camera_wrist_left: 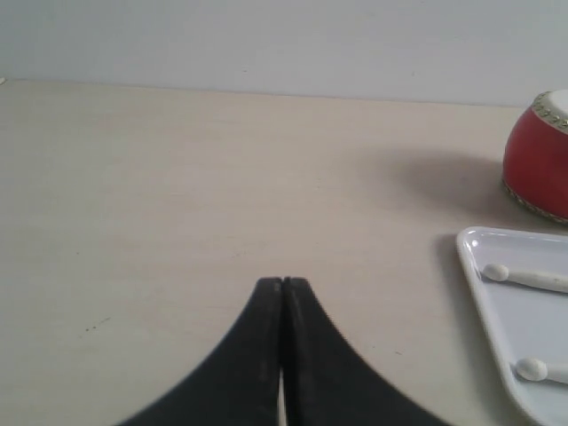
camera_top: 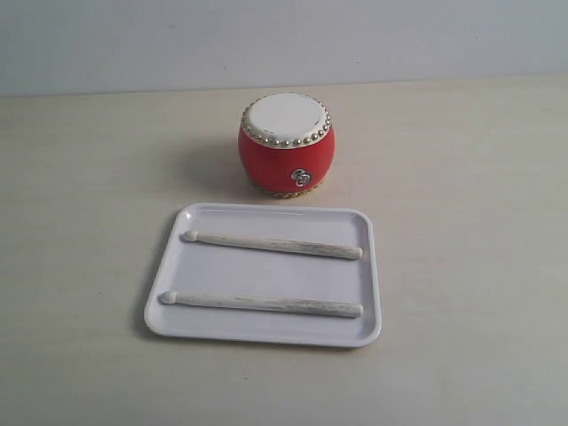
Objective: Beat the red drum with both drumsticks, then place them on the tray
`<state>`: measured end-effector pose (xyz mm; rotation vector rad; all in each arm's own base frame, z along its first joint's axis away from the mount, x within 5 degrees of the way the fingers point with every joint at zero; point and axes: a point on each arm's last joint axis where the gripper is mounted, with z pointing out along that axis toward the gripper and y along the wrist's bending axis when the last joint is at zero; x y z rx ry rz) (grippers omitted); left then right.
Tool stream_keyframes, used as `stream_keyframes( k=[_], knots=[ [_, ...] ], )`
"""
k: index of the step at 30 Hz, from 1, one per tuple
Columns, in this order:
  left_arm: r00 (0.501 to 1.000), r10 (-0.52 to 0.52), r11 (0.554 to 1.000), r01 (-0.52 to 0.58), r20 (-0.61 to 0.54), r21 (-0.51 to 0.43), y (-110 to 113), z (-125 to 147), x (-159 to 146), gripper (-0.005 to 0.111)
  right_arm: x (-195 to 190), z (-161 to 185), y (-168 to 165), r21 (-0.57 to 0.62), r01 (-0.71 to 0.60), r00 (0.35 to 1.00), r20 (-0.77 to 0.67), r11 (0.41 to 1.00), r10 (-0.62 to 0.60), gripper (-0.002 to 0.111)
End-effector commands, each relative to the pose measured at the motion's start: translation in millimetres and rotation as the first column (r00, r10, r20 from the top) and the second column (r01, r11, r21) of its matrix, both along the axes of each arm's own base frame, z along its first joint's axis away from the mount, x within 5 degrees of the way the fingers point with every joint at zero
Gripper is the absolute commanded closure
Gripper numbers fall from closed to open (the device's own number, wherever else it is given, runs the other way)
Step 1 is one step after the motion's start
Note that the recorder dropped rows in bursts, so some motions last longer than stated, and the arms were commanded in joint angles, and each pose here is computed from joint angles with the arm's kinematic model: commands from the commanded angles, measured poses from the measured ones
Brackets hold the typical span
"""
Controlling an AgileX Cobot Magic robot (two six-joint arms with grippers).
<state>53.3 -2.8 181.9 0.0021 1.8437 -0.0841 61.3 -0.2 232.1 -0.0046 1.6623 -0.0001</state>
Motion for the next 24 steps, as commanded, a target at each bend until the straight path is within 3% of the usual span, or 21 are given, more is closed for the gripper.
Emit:
stream_keyframes(
  k=[1, 13, 24],
  knots=[
    [1.000, -0.003, 1.000, 0.003, 0.006, -0.007, -0.2, -0.5, -0.1, 0.107, 1.6, -13.5, -0.8, 0.019, 0.012, 1.000, 0.002, 1.000, -0.012, 0.108],
    [1.000, -0.003, 1.000, 0.003, 0.006, -0.007, -0.2, -0.5, -0.1, 0.107, 0.8, -42.4, -2.1, 0.017, 0.030, 0.987, -0.158, 0.999, -0.027, 0.108],
    [1.000, -0.003, 1.000, 0.003, 0.006, -0.007, -0.2, -0.5, -0.1, 0.107, 0.7, -47.6, -2.3, 0.020, 0.033, 0.984, -0.174, 0.999, -0.029, 0.108]
  ],
)
